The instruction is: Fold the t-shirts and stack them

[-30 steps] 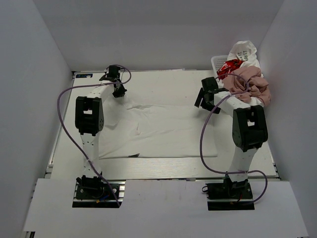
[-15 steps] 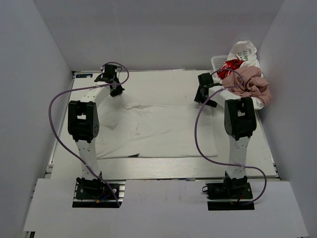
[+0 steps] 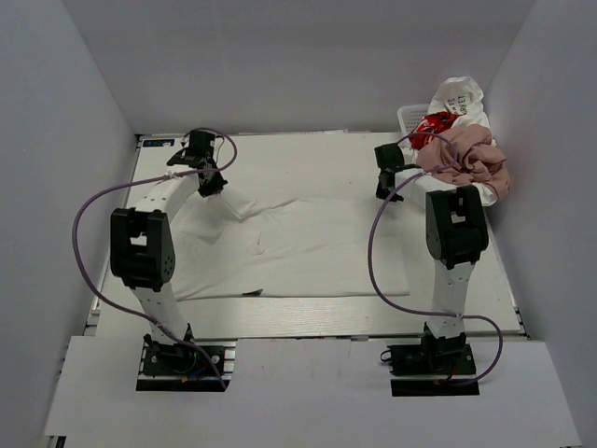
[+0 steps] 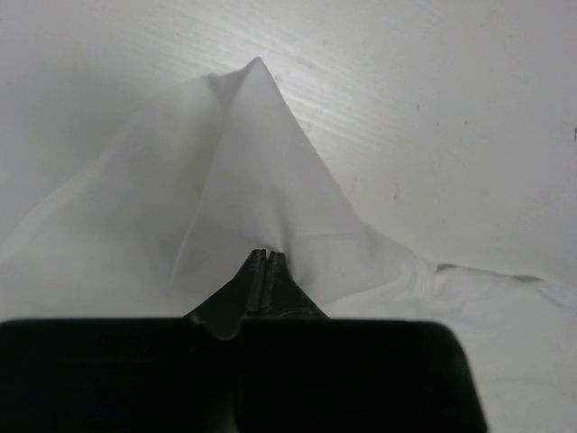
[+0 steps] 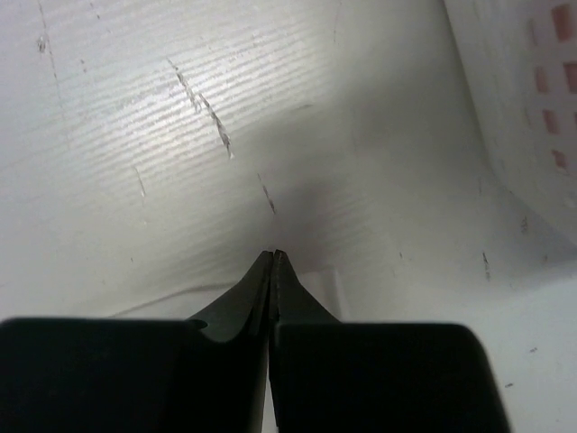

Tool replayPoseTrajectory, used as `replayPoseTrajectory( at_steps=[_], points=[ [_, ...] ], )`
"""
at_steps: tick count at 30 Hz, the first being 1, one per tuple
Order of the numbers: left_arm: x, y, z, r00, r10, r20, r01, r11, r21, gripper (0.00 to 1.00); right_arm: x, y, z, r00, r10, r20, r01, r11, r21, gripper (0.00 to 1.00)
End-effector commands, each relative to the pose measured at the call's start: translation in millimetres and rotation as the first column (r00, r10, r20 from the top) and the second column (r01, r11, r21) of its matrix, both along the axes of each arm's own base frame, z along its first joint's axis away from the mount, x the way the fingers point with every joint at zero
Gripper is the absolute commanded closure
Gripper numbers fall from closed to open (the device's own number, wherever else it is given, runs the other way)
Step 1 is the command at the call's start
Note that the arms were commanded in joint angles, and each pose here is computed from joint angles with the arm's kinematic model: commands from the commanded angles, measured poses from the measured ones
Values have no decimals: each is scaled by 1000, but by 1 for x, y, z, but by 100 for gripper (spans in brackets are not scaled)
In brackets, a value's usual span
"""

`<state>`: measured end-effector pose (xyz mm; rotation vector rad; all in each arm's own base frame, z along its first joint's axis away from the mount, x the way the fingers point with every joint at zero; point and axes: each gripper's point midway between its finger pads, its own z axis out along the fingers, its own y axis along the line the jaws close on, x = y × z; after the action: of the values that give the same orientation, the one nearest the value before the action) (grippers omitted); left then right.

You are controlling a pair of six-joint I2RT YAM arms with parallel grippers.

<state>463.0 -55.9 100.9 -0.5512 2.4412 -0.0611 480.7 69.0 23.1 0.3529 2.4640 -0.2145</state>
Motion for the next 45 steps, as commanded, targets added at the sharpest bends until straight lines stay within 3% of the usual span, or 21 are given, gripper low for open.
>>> replayPoseTrajectory(
  at_steps=[1, 10, 13, 16, 20, 22, 23, 24, 28, 33, 42, 43, 45],
  points=[
    [-34, 2, 24, 1000, 21, 10, -21, 1000, 1, 100, 4, 1, 38, 992, 64, 107, -62, 998, -16, 100],
    [-130, 5, 17, 994, 63, -88, -69, 995, -71, 100, -7, 12, 87, 922, 198, 333, -216, 976, 18, 100],
    [-159, 3, 10, 989, 69, -128, -82, 992, -101, 100, -11, 14, 87, 917, 223, 330, -240, 971, 10, 100],
    [-183, 0, 20, 993, 69, -92, -83, 985, -152, 100, -17, 15, 84, 917, 227, 328, -248, 969, 22, 100],
    [-197, -5, 7, 993, 56, -102, -75, 979, -191, 100, -20, 13, 73, 934, 198, 297, -220, 975, 42, 100],
    [-200, -8, 2, 991, 59, -122, -83, 976, -203, 100, -18, 12, 73, 941, 186, 281, -207, 977, 46, 78],
    [-200, -8, 2, 991, 59, -123, -83, 976, -203, 100, -26, 13, 54, 963, 170, 207, -187, 980, 65, 73],
    [-200, -8, -1, 989, 59, -133, -85, 976, -201, 100, -16, 14, 69, 962, 152, 229, -171, 983, 67, 63],
    [-198, -6, -4, 988, 65, -143, -91, 977, -190, 100, -16, 9, 51, 990, 64, 128, -77, 992, 96, 47],
    [-195, -3, -1, 989, 68, -130, -90, 981, -173, 100, -22, 19, 35, 998, 57, 9, -57, 987, 151, 41],
    [-195, -3, -3, 989, 68, -130, -90, 981, -173, 100, -26, 14, 10, 994, -16, -104, 29, 992, 120, 39],
    [-195, -3, -3, 989, 68, -130, -90, 981, -173, 100, -25, 15, 9, 994, -12, -104, 25, 993, 120, 43],
    [-195, -1, -3, 989, 74, -128, -95, 982, -164, 100, -19, 13, 9, 995, -37, -91, 47, 993, 110, 62]
  ],
)
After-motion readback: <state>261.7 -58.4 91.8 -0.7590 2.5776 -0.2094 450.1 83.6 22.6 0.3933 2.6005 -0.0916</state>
